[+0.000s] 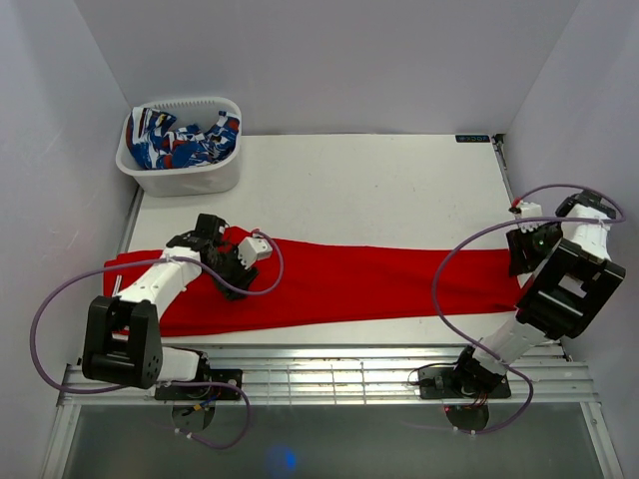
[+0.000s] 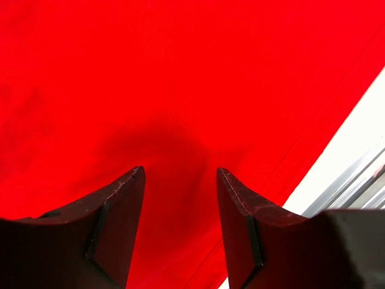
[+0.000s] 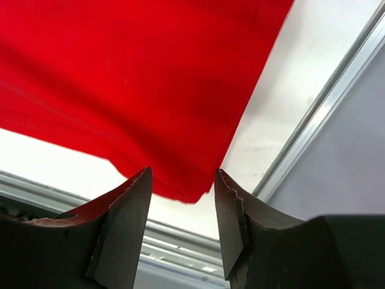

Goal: Fold and stack the trousers
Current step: Fold the trousers

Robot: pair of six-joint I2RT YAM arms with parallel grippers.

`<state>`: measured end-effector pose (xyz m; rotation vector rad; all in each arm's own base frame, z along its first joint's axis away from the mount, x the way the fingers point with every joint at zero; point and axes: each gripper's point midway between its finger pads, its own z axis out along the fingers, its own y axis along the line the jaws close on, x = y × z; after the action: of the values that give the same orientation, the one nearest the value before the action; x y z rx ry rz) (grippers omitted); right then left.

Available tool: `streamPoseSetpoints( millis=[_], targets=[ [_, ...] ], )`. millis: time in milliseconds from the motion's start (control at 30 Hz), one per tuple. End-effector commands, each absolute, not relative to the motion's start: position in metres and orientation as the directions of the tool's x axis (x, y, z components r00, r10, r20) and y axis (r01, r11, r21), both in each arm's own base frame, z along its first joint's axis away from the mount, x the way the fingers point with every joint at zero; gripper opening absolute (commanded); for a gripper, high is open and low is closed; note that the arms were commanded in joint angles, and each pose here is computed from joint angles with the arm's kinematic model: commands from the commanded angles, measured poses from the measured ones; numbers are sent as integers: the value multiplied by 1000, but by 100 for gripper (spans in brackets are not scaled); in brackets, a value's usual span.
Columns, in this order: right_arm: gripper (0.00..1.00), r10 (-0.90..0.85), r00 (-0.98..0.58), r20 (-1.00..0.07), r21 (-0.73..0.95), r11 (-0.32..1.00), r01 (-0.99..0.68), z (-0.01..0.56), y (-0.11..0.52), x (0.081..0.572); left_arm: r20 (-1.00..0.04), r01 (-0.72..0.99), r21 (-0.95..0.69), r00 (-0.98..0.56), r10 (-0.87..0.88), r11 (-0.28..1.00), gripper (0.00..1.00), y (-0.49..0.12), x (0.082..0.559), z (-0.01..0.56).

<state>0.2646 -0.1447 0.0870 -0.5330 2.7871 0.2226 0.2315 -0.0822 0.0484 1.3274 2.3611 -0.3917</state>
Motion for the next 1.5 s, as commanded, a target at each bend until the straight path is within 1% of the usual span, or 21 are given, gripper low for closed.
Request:
streamPoseSetpoints(
  millis=[0,167,233,333,400,467,500,600,633,700,733,767,900,1000,1033,1100,1133,1167,1300,1400,1467],
  targets=[
    [52,-207,-958,-198,192,950,-245,68,-147,221,-504,804,-53,-534,679,593,62,-86,244,47],
    [52,-66,-989,-133,264,959,-99,52,-154,193,-507,791,-60,-549,664,608,62,-88,248,43],
    [56,-21,-994,-110,288,956,-52,48,-150,184,-506,791,-61,-550,665,608,62,-88,248,42],
    [59,5,-996,-93,306,952,-24,44,-146,179,-504,793,-57,-547,668,607,62,-87,248,40],
    [59,11,-996,-83,316,949,-16,41,-145,179,-504,796,-49,-542,673,604,62,-86,249,40],
    [55,21,-997,-69,333,943,-3,37,-145,179,-498,796,-39,-540,679,604,62,-84,250,39],
    [53,28,-998,-64,340,940,5,35,-144,179,-499,796,-34,-537,680,604,62,-83,250,40],
    [39,43,-997,-57,357,934,20,32,-146,184,-480,795,-15,-538,693,607,62,-78,250,36],
    [31,46,-997,-58,361,932,22,32,-146,186,-472,794,-9,-539,698,608,61,-76,249,34],
    [22,38,-996,-77,350,937,9,36,-152,192,-439,796,0,-544,715,606,60,-66,245,25],
    [11,30,-995,-92,338,941,-3,38,-155,196,-427,794,1,-549,719,607,59,-63,243,22],
    [8,22,-993,-115,318,948,-16,43,-162,201,-415,799,-4,-549,726,602,58,-59,241,17],
    [8,-32,-980,-196,243,967,-80,58,-179,218,-376,784,-20,-581,722,621,54,-41,240,5],
    [8,-91,-972,-218,166,978,-128,66,-191,222,-364,782,-24,-587,723,623,53,-35,241,-1],
    [15,-97,-975,-202,157,979,-130,67,-192,218,-356,783,-26,-588,726,621,53,-32,241,-3],
    [36,-91,-981,-169,185,975,-123,64,-184,206,-357,784,-23,-586,727,620,53,-32,243,-3],
    [49,-89,-983,-159,183,976,-118,65,-182,200,-358,785,-26,-585,728,619,53,-32,243,-3],
    [54,-91,-984,-152,184,976,-118,62,-179,196,-359,786,-25,-584,728,618,53,-32,244,-3],
    [56,-55,-990,-129,211,974,-81,47,-168,187,-359,786,-10,-580,731,618,54,-30,251,-3],
    [54,-14,-990,-143,261,964,-52,40,-163,194,-354,787,-8,-579,734,617,53,-29,253,-4],
    [50,4,-982,-189,271,961,-48,45,-166,210,-346,792,-9,-576,741,611,53,-28,252,-7]
  ],
)
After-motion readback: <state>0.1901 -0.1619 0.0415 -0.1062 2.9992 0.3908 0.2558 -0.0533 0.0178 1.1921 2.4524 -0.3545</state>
